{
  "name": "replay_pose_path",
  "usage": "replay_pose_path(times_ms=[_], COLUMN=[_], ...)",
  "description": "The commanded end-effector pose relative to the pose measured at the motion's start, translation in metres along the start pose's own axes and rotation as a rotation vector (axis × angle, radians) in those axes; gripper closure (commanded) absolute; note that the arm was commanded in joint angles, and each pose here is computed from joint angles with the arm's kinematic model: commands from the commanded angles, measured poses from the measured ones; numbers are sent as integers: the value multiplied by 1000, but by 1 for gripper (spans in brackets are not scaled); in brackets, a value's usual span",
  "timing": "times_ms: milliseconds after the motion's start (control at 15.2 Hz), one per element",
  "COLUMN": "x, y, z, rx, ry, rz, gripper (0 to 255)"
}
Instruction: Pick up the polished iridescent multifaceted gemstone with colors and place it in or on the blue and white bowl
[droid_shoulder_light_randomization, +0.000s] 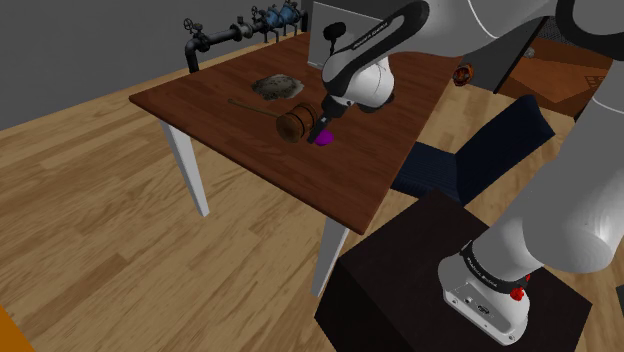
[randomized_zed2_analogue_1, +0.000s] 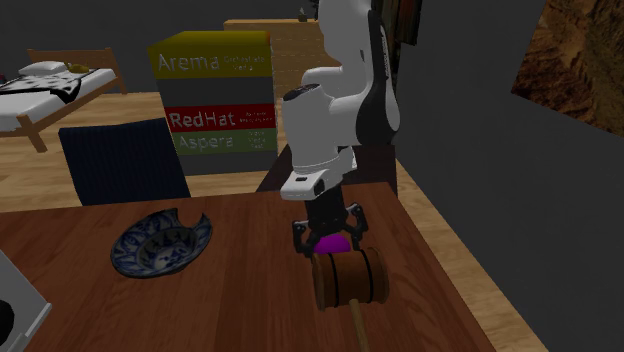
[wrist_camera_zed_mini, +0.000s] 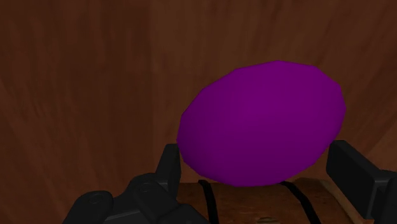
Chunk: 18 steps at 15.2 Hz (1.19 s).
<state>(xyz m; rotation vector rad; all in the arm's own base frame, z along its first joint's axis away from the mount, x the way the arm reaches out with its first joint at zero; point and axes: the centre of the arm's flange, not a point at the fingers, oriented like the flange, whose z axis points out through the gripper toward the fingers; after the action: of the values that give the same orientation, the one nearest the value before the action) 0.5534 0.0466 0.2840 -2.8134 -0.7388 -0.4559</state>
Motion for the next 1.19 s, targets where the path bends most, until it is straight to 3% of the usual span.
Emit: replay_pose_path(times_ms=[0,198,264,858,1122], x=[0,0,0,0,7], y=[0,0,0,0,-2], z=[0,0,0,0,-19], rx=[0,0,0,0,0], ry=[0,0,0,0,0], rz=[0,0,0,0,0], gripper=[0,0,255,255,255])
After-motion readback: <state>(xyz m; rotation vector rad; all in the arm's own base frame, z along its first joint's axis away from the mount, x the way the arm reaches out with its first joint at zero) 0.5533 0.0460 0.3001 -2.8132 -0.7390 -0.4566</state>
